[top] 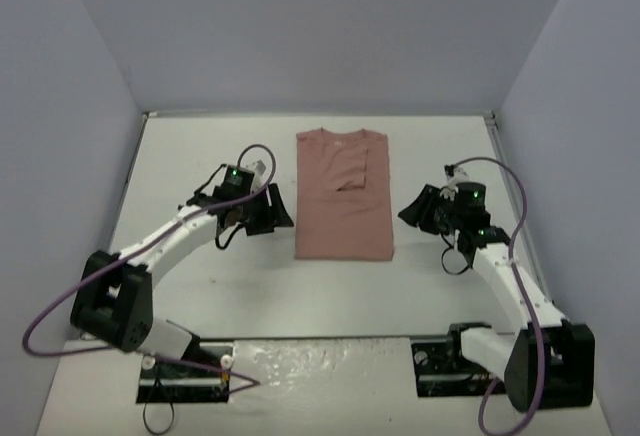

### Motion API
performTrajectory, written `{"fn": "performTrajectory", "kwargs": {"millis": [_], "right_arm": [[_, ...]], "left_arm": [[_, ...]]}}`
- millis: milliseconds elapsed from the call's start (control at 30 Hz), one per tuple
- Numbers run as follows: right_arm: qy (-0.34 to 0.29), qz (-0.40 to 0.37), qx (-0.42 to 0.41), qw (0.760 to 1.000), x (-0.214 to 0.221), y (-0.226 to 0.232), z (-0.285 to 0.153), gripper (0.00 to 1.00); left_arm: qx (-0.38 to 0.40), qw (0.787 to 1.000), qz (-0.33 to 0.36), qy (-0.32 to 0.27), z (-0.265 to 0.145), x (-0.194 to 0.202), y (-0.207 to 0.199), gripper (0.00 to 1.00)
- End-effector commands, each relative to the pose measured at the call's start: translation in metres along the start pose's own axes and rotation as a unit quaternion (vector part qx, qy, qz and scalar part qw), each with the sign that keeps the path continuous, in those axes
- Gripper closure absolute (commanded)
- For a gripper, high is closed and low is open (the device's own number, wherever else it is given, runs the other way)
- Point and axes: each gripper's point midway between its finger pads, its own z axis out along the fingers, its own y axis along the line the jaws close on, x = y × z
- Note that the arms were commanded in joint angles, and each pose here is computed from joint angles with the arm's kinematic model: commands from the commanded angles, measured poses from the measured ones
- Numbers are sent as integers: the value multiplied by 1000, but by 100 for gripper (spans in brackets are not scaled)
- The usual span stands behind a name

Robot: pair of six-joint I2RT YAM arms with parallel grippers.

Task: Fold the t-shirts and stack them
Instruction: Grab one side of the 2/3 rectangular tshirt with both arms

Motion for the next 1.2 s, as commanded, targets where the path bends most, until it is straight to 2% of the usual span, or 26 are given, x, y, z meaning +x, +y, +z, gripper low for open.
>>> {"fn": "performTrajectory", "kwargs": {"millis": [0,100,200,367,500,933,1033,1167], "right_arm": [[11,-2,103,995,7,-22,-17,56],[30,-4,148,988,22,-34,-16,37],[51,14,168,984,39,-36,-11,29],[78,25,198,977,61,-40,-3,29],[104,21,212,972,76,-43,5,34],[117,14,225,967,84,-45,18,38],[121,15,225,967,87,-44,20,38],[125,10,233,964,93,-44,25,37]], "left_arm": [[-65,998,-5,-9,-17,4,5,41],[-83,996,-4,24,1,24,6,37],[-101,994,-8,40,15,36,7,32],[-125,991,-1,51,32,42,12,32],[-128,990,4,58,43,40,11,33],[-141,986,10,86,63,62,13,39],[-148,984,5,98,66,71,18,44],[-152,983,13,100,69,77,17,56]]}}
